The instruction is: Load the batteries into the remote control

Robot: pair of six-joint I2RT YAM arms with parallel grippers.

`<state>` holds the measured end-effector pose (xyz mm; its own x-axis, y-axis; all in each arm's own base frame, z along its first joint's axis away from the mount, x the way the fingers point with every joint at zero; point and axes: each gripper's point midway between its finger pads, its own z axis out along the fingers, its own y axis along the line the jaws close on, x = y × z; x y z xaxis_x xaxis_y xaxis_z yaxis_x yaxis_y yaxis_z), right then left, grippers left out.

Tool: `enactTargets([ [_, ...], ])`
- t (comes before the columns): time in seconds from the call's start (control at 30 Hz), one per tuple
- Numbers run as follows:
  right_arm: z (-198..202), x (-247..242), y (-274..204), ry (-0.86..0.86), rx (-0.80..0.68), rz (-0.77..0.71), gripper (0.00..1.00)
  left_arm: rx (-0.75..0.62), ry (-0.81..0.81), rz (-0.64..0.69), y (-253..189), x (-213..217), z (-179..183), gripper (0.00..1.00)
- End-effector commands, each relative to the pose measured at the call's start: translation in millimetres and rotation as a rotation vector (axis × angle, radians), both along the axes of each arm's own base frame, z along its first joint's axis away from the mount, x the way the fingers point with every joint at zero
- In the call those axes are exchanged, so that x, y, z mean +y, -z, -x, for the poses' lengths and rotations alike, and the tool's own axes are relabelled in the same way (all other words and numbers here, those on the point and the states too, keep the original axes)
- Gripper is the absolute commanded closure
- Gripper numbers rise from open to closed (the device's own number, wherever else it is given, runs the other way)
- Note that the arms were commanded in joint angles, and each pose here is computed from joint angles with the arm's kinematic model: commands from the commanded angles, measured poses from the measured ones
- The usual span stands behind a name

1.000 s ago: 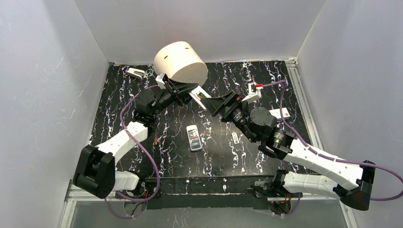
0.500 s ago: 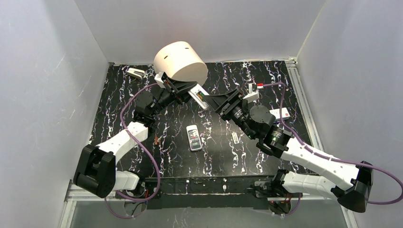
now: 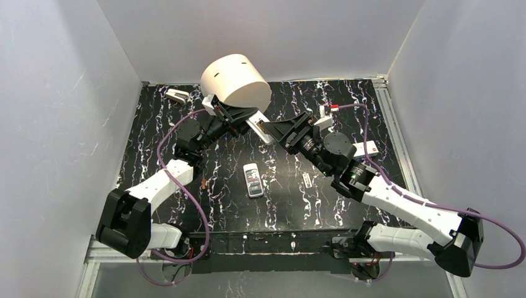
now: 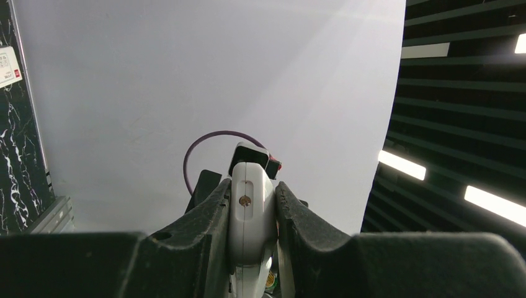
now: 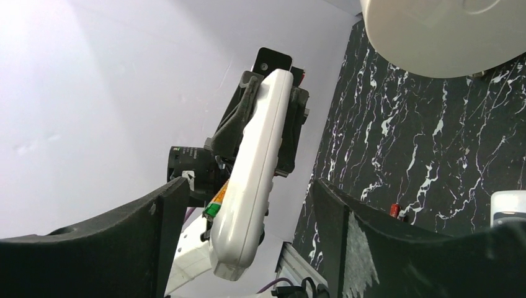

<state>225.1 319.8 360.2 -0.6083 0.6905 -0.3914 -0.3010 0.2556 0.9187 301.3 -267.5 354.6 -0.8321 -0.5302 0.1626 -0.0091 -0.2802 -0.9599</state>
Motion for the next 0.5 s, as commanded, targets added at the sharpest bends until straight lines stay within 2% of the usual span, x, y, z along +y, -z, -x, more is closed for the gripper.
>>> enactTargets([
  [0.0,4,1,-23,-0.027,-0.048,-0.072,0.16,-0.056,0.012,0.006,-13,0,7,1.0],
  [0.13,3,0,-23,-0.028,-0.052,-0.07,0.13,-0.051,0.013,0.004,-11,0,6,1.0],
  [0.3,5,5,-18,-0.047,-0.055,-0.056,0.32,-0.043,0.014,0.005,-10,-1,6,1.0],
  [0.47,3,10,-13,-0.057,-0.044,-0.034,0.41,-0.048,0.014,0.003,-10,0,7,1.0],
])
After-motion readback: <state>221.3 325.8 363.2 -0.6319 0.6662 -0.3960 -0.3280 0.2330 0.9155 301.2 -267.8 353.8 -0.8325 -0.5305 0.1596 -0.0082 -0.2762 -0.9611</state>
